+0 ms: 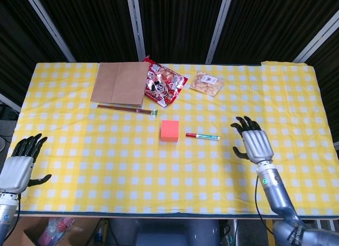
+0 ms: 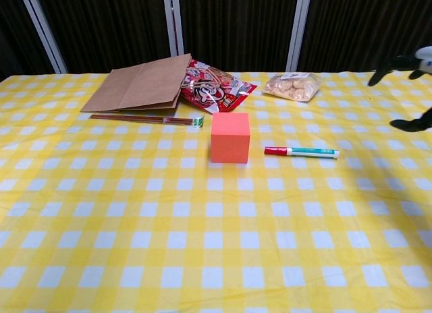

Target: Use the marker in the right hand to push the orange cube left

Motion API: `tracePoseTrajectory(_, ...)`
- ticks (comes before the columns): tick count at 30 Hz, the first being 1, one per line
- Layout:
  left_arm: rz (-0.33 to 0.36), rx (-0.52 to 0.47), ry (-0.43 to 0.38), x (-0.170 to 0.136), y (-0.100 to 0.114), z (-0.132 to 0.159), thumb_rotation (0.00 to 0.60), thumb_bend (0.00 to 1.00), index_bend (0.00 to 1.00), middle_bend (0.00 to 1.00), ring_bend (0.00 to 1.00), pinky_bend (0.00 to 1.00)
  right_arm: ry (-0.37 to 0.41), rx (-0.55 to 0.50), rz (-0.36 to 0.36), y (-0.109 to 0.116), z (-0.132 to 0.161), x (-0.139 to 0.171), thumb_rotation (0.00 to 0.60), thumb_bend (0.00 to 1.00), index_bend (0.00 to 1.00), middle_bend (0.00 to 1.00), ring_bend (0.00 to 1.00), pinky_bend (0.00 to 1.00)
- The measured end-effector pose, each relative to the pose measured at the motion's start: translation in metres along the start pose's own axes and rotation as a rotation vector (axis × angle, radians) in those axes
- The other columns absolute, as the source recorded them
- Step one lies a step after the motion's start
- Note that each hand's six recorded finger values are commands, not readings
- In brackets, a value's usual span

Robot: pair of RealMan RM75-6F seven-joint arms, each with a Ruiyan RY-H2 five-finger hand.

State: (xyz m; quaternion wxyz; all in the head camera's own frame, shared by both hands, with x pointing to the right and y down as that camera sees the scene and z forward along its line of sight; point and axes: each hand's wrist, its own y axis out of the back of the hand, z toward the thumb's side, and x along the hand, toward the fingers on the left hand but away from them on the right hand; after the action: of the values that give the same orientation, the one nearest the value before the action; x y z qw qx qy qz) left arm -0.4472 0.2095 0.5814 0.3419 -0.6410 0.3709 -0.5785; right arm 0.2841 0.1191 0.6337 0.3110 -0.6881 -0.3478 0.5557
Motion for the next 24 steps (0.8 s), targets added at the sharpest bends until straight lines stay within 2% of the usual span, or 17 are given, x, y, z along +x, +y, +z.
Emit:
tracePoseTrajectory(5, -0.015, -0.007, -0.001, 0.002, -0.003, 0.002, 0.6, 0.03, 0.0, 0.0, 0.0, 0.04, -0.012, -0.035, 0.064, -0.035, 0.033, -0.028, 0.6, 0.38, 0.28, 0.15, 0.07, 0.15)
tracePoseTrajectory(11, -0.018, -0.01, -0.006, 0.003, -0.003, 0.003, 0.6, 0.03, 0.0, 0.0, 0.0, 0.04, -0.051, -0.053, 0.105, -0.069, 0.051, -0.049, 0.6, 0.38, 0.32, 0.17, 0.08, 0.15)
tracePoseTrajectory(24, -0.035, -0.02, 0.008, 0.005, -0.006, 0.003, 0.6, 0.03, 0.0, 0.0, 0.0, 0.04, -0.102, -0.083, 0.075, -0.081, 0.056, -0.077, 0.6, 0.36, 0.38, 0.2, 0.09, 0.17)
